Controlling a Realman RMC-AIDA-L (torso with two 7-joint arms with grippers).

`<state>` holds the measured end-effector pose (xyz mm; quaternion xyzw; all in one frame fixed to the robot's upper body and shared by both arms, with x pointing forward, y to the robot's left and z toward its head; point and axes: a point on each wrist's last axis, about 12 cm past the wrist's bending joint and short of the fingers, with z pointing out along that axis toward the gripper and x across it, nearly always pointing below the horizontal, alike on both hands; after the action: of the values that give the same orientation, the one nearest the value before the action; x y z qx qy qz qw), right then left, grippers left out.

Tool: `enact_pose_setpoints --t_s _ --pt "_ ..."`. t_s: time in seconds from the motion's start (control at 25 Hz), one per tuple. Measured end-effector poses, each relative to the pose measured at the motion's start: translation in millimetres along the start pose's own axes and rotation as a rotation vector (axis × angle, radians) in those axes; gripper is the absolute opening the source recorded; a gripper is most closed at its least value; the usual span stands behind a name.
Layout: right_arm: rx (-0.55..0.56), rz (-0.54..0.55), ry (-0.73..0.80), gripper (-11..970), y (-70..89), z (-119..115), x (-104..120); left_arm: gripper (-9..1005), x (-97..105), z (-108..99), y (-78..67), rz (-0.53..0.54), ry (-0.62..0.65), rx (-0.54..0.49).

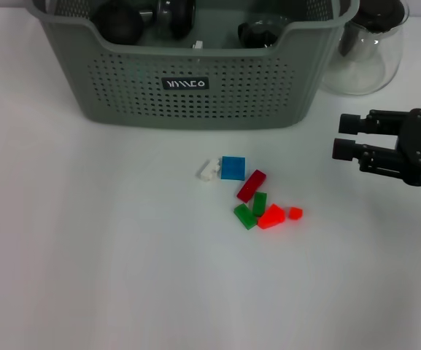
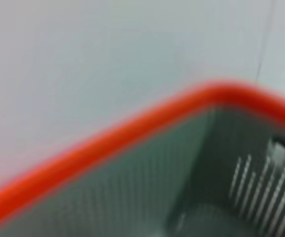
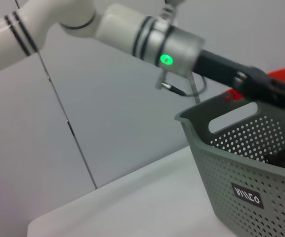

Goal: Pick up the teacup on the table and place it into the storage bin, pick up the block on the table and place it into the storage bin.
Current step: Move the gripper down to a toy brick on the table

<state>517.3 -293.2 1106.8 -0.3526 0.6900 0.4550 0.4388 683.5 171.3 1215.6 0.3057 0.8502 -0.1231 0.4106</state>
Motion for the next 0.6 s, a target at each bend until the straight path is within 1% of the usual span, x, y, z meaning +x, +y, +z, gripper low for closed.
enact_pose_setpoints --t_s 0.08,0.12,0.16,0.2,0.24,0.28,0.36,0.4,0.44,0.48,0.52,0.6 --pt "0.001 0.000 -0.001 535 -0.1 0 0 496 7 -21 7.4 -0.047 -0.114 0.031" --pt "0.003 0.000 -0.002 535 -0.1 -1 0 543 17 -38 12.4 -0.067 -0.199 0.059" --pt "0.005 0.000 -0.002 535 -0.1 -1 0 591 24 -50 15.3 -0.072 -0.259 0.080" --pt "0.006 -0.001 -0.002 535 0.0 -1 1 604 36 -64 16.2 -0.071 -0.341 0.128" --pt "0.007 -0.001 -0.002 535 0.0 -2 1 618 58 -81 17.6 -0.065 -0.434 0.182" --pt "0.007 -0.002 -0.002 535 0.0 -2 1 631 68 -90 17.2 -0.059 -0.489 0.213" --pt "0.009 -0.002 -0.002 535 -0.2 -2 1 657 98 -110 17.9 -0.052 -0.605 0.252" --pt "0.010 -0.002 -0.001 535 -0.4 -2 1 671 98 -110 17.9 -0.052 -0.605 0.252" --pt "0.011 -0.001 -0.001 535 -0.5 -2 1 684 133 -122 15.8 -0.033 -0.678 0.266" --pt "0.012 0.000 -0.001 535 -0.7 -2 1 697 142 -122 15.3 -0.026 -0.679 0.266" --pt "0.014 0.001 -0.001 535 -0.9 -2 1 710 161 -122 12.1 -0.009 -0.679 0.271" --pt "0.019 0.003 0.000 535 -1.6 -2 1 737 196 -113 4.1 -0.001 -0.678 0.276"
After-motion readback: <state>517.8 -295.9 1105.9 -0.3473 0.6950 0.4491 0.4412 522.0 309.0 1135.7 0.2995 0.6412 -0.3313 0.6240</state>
